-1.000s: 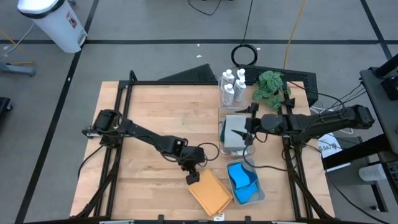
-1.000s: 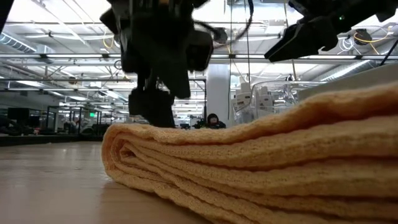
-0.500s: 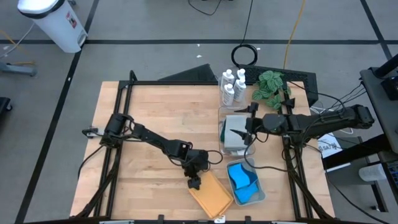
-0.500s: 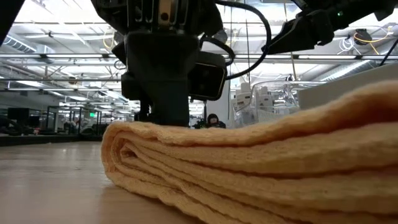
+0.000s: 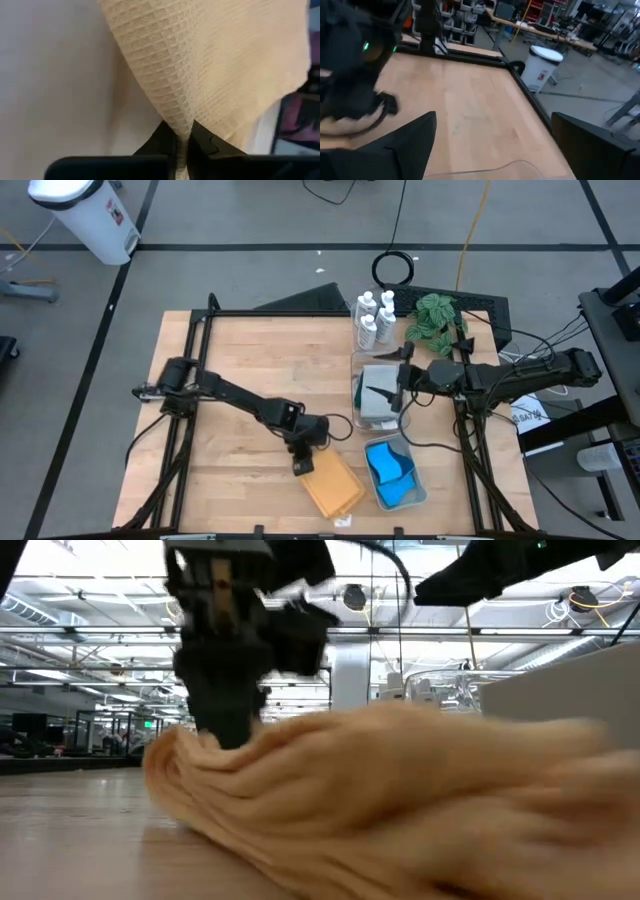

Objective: Pick & Place Kitchen Items
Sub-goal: Put the orange towel into the bottom transparent bin

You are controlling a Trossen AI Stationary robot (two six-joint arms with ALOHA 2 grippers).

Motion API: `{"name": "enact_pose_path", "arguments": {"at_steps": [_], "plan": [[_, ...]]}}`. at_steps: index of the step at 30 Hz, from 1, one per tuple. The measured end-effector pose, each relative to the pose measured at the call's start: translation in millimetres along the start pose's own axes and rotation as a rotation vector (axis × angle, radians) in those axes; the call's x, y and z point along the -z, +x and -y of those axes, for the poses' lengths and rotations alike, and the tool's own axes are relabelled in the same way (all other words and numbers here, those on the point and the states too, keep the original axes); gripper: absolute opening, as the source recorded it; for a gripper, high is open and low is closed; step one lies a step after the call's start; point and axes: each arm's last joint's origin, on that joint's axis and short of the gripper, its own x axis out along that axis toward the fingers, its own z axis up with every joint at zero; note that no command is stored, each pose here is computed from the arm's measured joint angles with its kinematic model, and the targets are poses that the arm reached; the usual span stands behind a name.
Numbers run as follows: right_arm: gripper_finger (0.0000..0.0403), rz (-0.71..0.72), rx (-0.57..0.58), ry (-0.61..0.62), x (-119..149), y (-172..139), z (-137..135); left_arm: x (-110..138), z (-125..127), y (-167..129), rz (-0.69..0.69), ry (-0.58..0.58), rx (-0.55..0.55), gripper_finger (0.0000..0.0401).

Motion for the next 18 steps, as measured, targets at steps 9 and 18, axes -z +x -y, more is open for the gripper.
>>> {"name": "enact_pose_path", "arguments": {"at_steps": [9,18], "plan": [[0.0363,-0.036,-0.235,0.162,-13,20,-12,20,28,-97,0.050,0.068,-0.376,0.0008],[0.0363,-0.088,-0.398,0.037,-46,79,-33,10,66,-150,0.098,0.262,-0.553,0.0008]]}}
